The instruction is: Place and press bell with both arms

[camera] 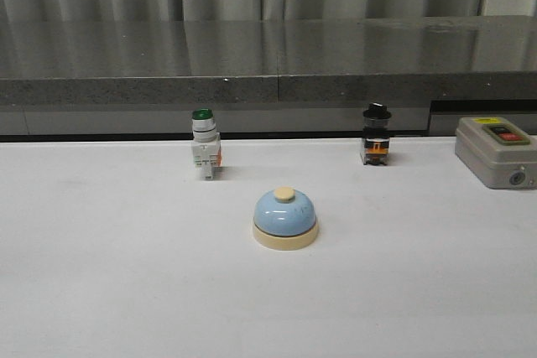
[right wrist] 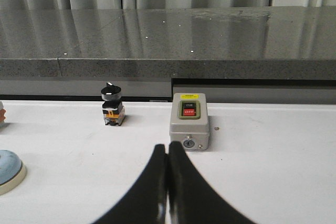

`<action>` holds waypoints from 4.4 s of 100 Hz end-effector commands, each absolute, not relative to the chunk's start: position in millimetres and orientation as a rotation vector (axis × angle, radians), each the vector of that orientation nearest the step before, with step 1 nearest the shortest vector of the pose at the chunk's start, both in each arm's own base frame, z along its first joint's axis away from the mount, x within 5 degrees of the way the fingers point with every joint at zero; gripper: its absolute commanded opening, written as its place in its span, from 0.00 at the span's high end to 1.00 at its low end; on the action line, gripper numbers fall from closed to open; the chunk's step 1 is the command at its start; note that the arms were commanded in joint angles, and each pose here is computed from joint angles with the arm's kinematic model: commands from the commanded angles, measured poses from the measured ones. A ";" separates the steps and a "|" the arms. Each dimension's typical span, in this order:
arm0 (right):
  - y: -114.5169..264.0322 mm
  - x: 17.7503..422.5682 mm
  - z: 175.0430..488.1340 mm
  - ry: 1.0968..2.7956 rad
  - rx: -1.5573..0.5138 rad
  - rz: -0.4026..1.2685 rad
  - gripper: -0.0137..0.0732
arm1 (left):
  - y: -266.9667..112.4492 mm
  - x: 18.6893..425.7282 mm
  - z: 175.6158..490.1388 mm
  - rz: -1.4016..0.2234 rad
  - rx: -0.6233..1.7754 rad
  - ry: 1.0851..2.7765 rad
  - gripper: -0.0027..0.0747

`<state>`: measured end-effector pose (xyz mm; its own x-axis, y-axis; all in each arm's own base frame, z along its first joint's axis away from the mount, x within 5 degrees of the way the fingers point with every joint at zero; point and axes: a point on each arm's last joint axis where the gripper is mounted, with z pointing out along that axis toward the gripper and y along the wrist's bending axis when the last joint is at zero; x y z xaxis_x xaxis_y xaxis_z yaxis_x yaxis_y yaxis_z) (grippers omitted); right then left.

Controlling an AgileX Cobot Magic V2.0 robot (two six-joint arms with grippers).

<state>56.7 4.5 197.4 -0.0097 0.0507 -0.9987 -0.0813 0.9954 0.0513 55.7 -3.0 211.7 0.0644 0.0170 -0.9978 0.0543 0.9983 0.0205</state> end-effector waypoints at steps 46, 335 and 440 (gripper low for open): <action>3.8 49.6 246.5 1.393 -0.025 0.099 0.92 | -3.2 55.2 202.1 -0.043 0.044 1.447 0.99; 233.8 320.8 237.8 2.481 -0.675 0.291 0.92 | -3.2 55.2 202.1 -0.043 0.044 1.447 0.99; 204.7 311.6 296.1 2.348 -0.635 0.259 0.92 | -3.2 55.2 202.1 -0.043 0.044 1.447 0.99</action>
